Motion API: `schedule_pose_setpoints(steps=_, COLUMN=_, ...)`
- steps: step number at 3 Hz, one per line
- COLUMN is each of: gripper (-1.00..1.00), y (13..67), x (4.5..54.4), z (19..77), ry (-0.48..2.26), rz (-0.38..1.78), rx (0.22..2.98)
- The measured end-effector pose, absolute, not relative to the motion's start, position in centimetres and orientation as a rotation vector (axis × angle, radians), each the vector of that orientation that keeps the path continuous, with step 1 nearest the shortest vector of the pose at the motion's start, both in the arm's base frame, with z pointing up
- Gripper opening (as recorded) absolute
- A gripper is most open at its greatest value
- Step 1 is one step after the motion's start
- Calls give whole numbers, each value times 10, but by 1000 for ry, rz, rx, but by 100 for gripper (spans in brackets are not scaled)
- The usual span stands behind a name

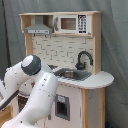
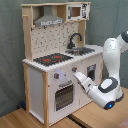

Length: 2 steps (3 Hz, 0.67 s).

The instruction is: Play with the kitchen

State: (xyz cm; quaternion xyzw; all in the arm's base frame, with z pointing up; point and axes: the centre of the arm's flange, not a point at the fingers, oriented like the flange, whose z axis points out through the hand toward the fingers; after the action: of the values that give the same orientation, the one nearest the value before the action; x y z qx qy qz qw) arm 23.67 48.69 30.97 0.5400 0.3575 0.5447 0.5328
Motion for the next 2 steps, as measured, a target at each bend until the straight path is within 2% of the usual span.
schedule_pose_setpoints(steps=2, gripper=100, y=485, x=242, z=308, ry=974, rz=1100, rx=1153)
